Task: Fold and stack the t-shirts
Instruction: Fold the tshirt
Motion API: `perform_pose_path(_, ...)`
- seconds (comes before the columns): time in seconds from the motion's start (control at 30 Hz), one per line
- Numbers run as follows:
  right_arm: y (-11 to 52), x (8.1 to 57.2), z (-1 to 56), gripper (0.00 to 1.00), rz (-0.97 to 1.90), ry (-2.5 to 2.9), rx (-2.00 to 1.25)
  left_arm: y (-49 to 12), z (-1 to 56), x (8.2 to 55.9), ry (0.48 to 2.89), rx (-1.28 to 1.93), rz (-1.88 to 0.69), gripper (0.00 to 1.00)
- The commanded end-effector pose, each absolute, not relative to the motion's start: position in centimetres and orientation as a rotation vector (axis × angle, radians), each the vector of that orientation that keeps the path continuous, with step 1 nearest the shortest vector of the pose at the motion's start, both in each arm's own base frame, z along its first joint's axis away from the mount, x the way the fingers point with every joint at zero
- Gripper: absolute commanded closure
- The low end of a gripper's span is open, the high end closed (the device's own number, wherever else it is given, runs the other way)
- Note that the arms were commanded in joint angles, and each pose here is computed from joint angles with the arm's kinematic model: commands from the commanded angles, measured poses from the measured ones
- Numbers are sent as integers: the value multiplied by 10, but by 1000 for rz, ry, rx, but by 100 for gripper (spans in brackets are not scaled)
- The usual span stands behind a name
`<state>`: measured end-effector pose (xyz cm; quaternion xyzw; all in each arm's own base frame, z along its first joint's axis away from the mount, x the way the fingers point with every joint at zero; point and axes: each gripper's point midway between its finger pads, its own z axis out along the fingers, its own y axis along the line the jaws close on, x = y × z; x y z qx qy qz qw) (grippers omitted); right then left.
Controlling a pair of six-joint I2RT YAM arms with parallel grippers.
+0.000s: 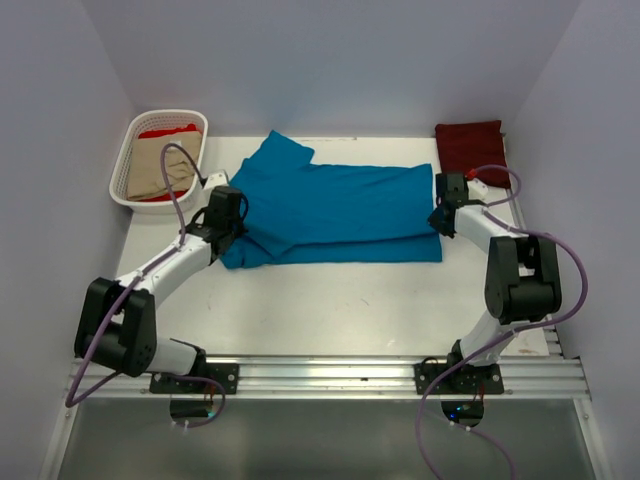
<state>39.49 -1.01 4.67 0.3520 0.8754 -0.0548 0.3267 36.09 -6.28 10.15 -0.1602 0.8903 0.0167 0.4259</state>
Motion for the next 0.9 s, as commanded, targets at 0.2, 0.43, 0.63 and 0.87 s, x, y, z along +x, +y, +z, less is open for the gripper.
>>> perform_pose_path(0.2,-14,422,56,100,-133,2236,917,-69,130,412,2088,-435,-41,100)
perform_pose_path(0.43,-15,424,57,100,-141,2232,917,-68,122,430,2104,-431,-39,100)
perform_pose_path(0.63,-17,424,62,100,-145,2212,916,-65,115,439,2108,-439,-46,100)
perform_pose_path(0.87,-16,424,59,100,-131,2218,908,-60,103,453,2102,-460,-69,100)
